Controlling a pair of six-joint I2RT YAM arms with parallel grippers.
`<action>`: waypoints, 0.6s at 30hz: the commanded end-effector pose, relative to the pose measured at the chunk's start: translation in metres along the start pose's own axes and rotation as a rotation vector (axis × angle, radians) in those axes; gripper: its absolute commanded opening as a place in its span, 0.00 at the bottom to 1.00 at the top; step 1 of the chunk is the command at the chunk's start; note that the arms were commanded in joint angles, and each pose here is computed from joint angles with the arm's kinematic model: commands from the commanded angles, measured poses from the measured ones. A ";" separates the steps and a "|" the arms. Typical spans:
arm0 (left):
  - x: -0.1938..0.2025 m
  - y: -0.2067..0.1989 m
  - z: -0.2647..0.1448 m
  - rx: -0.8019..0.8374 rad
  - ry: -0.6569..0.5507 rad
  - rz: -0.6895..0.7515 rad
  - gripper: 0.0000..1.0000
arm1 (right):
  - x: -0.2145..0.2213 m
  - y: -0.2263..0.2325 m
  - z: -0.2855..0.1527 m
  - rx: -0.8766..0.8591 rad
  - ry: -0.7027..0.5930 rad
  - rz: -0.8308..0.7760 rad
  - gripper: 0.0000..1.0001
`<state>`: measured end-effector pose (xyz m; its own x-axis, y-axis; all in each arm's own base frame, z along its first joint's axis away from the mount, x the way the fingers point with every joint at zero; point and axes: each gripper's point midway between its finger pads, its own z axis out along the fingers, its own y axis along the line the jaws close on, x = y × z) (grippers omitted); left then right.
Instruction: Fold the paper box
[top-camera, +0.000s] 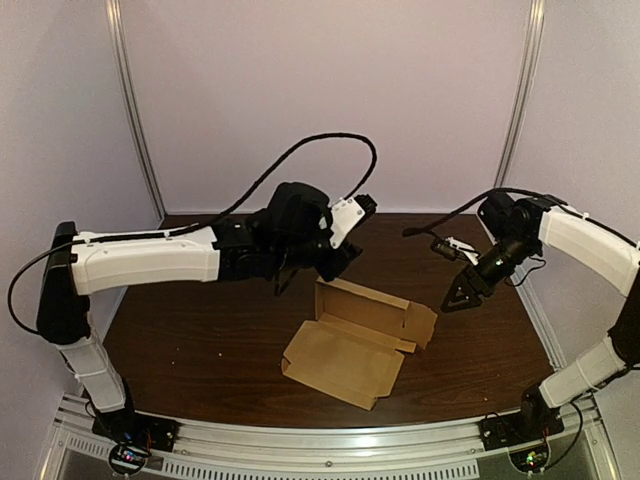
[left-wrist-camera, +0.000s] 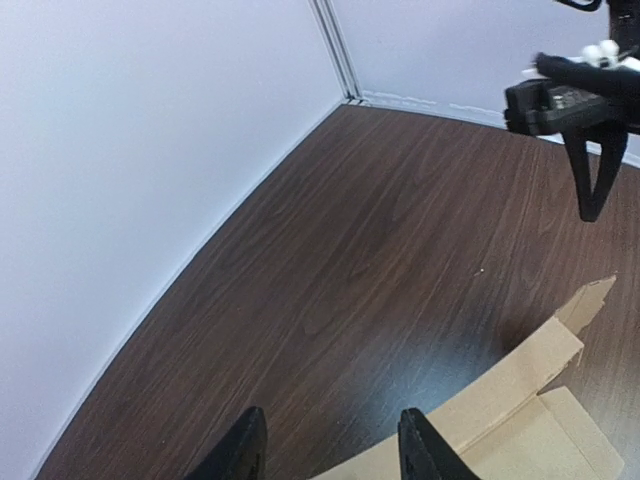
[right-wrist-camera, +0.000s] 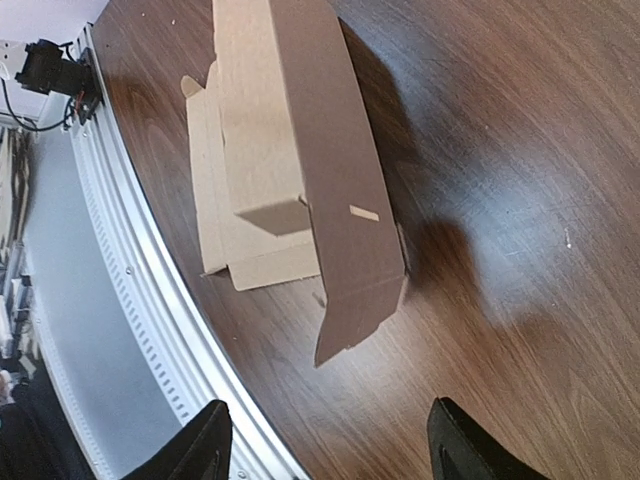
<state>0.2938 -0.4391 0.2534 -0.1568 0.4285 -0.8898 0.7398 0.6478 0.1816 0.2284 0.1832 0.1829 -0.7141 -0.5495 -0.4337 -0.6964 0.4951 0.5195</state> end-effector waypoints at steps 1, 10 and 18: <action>0.039 -0.013 0.036 0.071 0.193 0.097 0.48 | 0.021 -0.013 0.004 0.120 -0.022 -0.069 0.68; 0.026 0.013 0.024 -0.026 0.154 -0.022 0.48 | 0.011 -0.019 0.026 0.178 -0.054 -0.147 0.58; 0.051 0.063 -0.029 -0.153 0.195 -0.139 0.48 | -0.024 -0.022 0.056 0.180 -0.018 -0.258 0.13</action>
<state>0.3089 -0.3975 0.2141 -0.3303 0.5024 -0.7991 0.6852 0.7099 0.1630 0.2308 0.2040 0.1401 -0.5800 -0.6301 -0.5163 -0.8139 0.4748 0.3349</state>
